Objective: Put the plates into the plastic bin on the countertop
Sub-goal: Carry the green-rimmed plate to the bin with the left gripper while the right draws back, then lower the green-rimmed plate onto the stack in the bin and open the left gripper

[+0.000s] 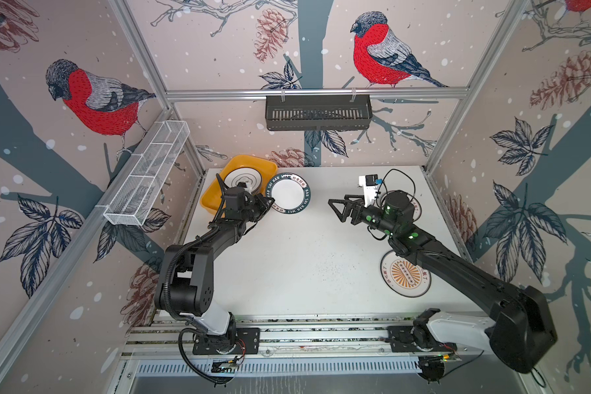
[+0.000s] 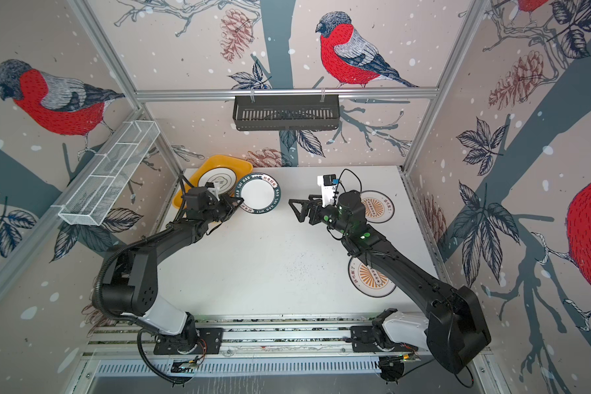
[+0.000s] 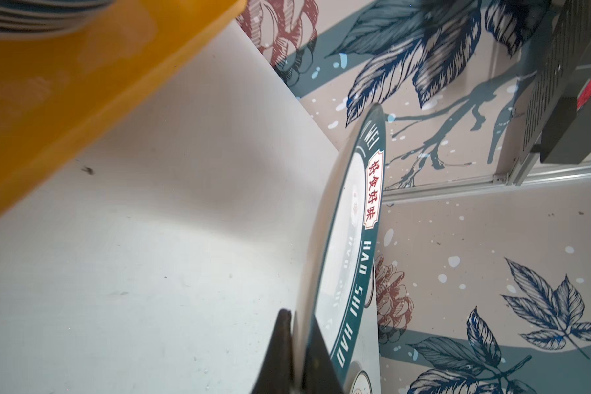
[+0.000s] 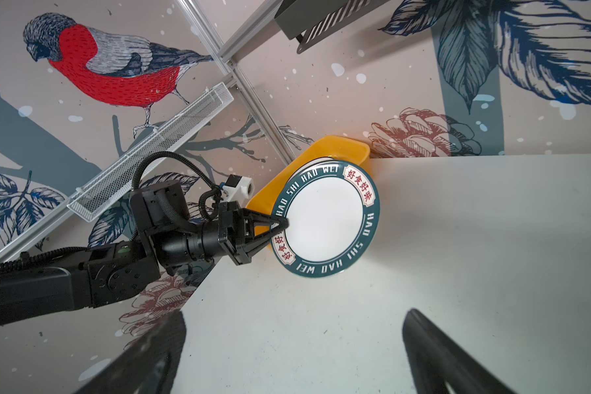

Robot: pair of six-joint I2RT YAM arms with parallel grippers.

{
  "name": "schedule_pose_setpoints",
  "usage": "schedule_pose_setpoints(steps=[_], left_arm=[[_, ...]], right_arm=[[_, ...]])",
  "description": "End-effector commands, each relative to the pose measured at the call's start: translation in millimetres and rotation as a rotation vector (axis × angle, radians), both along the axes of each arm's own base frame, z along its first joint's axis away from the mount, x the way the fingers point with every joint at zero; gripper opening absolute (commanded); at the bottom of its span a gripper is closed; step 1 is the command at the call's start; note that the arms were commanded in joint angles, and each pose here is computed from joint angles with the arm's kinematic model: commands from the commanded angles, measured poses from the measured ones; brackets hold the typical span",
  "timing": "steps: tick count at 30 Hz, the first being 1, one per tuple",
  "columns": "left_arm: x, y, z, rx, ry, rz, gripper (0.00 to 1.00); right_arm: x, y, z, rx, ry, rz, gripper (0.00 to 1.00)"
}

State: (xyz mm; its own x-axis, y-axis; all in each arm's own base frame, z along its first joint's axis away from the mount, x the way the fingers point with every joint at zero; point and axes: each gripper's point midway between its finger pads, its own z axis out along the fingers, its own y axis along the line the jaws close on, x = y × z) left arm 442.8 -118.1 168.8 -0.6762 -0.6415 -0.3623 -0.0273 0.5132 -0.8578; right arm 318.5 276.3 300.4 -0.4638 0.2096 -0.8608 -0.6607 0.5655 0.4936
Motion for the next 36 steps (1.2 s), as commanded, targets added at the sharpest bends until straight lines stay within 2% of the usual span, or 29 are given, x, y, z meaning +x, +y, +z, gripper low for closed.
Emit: schedule_pose_setpoints(steps=[1,7,11,14,19,28,36], left_arm=[[11,24,20,-0.043,-0.072,0.034,0.0],[32,84,15,-0.104,-0.061,0.145,0.0],[49,100,7,-0.099,-0.033,0.175,0.0],[69,114,16,-0.067,-0.045,0.212,0.0],[95,137,13,-0.078,-0.028,0.256,0.0],[135,158,-16,-0.071,0.051,0.251,0.0],[141,174,-42,-0.052,0.104,0.319,0.0]], right_arm=[[-1,14,9,-0.009,-0.054,0.03,1.0],[0,26,1,-0.085,-0.061,0.014,1.0],[-3,26,3,-0.095,-0.075,0.015,1.0],[-5,26,7,-0.114,-0.095,0.005,1.0],[-11,29,14,-0.126,-0.133,0.018,1.0],[-7,30,14,-0.144,-0.147,-0.007,1.0],[6,17,8,-0.186,-0.133,-0.109,1.0]])
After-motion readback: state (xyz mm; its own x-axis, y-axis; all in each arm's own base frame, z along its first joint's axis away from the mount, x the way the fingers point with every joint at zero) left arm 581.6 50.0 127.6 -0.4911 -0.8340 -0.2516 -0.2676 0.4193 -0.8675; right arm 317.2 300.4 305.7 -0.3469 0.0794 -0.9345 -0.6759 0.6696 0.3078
